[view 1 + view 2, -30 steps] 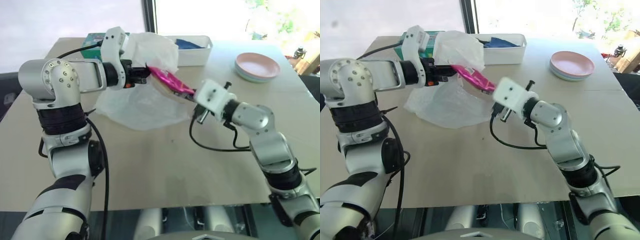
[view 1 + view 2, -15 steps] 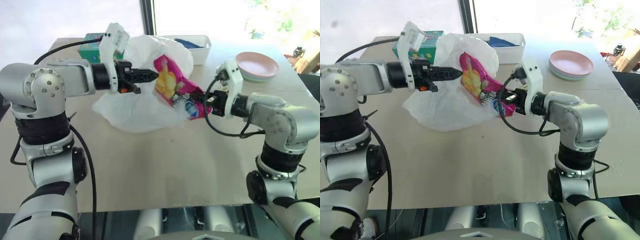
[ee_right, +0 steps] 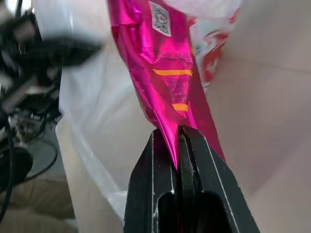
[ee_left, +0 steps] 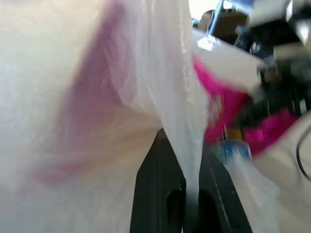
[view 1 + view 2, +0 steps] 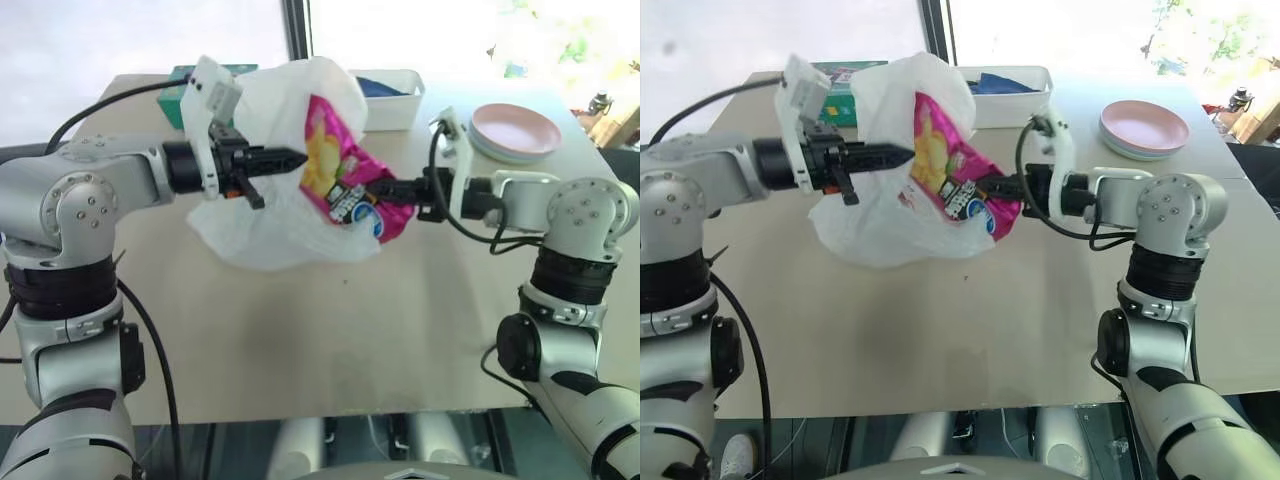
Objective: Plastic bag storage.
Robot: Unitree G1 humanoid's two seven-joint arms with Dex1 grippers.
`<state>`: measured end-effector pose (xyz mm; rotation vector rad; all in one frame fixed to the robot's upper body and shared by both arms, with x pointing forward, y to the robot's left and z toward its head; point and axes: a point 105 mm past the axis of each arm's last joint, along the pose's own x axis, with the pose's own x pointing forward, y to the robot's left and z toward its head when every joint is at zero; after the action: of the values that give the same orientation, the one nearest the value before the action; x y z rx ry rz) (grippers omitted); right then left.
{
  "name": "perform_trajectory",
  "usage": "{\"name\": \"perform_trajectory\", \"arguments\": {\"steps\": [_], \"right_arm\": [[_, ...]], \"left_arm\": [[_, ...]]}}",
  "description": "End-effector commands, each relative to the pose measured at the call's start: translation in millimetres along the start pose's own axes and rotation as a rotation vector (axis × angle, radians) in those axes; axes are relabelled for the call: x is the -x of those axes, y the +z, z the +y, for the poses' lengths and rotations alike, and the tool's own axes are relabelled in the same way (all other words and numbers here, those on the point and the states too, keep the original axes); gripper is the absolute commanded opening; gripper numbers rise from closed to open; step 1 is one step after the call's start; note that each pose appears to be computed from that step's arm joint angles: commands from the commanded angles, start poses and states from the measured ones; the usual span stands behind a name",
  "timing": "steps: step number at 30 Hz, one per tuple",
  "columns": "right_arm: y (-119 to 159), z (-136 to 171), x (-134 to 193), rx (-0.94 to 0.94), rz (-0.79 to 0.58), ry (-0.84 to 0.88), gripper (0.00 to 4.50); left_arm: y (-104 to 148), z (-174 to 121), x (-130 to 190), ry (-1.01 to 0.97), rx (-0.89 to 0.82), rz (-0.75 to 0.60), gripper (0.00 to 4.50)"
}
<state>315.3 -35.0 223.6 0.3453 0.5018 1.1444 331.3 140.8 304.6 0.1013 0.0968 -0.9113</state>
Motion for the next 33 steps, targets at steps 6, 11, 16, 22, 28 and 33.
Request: {"name": "perform_trajectory", "arguments": {"steps": [6, 11, 16, 22, 28, 33], "right_arm": [[13, 16, 5, -0.040, -0.122, 0.052, 0.08], [32, 11, 1, -0.181, -0.250, 0.043, 0.08], [45, -10, 9, -0.261, -0.323, -0.084, 0.08], [57, -30, 24, -0.380, -0.428, -0.175, 0.08], [39, -14, 24, -0.103, -0.295, -0.279, 0.08], [27, -13, 22, 0.331, -0.240, -0.484, 0.08]], "left_arm": [[15, -19, 13, -0.108, -0.026, -0.018, 0.00], [-10, -38, 23, -0.205, -0.047, 0.115, 0.00], [-20, -33, 27, -0.155, -0.075, 0.163, 0.00], [-3, -12, 13, -0.011, -0.116, 0.054, 0.00], [27, 15, -13, 0.115, -0.067, -0.086, 0.00], [33, 8, -20, 0.033, 0.082, -0.114, 0.00]]}}
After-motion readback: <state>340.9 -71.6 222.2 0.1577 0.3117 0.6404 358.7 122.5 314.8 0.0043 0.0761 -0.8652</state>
